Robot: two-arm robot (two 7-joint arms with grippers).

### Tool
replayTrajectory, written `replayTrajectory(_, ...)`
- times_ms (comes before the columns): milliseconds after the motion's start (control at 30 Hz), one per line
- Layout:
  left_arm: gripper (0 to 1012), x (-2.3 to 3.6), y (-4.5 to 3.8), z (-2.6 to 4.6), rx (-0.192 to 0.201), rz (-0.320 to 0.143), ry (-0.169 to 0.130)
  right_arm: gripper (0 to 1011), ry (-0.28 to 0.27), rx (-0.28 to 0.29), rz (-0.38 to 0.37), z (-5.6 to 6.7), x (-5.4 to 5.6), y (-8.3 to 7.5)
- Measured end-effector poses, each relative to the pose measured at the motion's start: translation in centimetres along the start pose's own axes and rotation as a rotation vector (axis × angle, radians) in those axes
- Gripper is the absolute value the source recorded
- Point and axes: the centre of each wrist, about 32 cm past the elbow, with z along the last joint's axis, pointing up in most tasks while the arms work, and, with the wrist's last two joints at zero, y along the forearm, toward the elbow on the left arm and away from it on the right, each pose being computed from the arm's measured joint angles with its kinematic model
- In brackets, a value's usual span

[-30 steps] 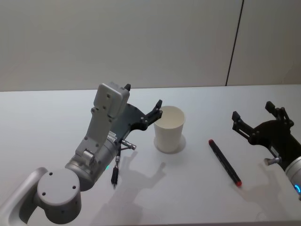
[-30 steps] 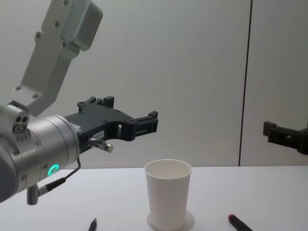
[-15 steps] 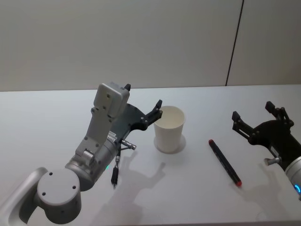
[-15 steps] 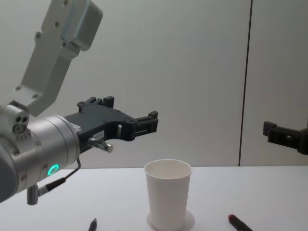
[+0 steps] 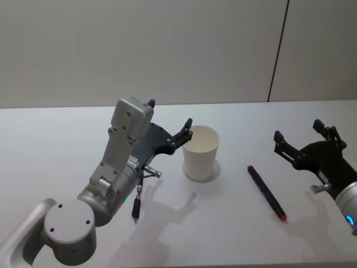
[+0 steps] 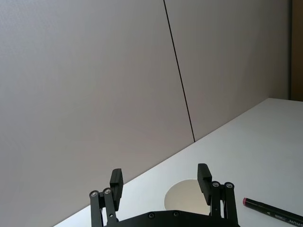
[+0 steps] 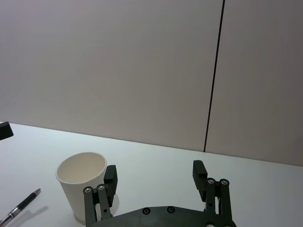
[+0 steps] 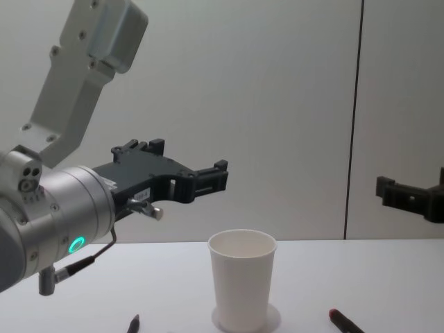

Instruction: Place the pen into the pen holder.

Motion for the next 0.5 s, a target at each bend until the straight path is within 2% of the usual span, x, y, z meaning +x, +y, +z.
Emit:
replayTrajectory(233,1000,0.00,0.00,0.00,0.000,0.000,0.000,1001,0.004,-0.033,-0.010,-0.2,0.0,1.1)
replayTrajectory(500,999,0.00,0.00,0.00,0.000,0.000,0.000,1001,0.007,-0.108,-0.029,-0.6,-0.1,2.7)
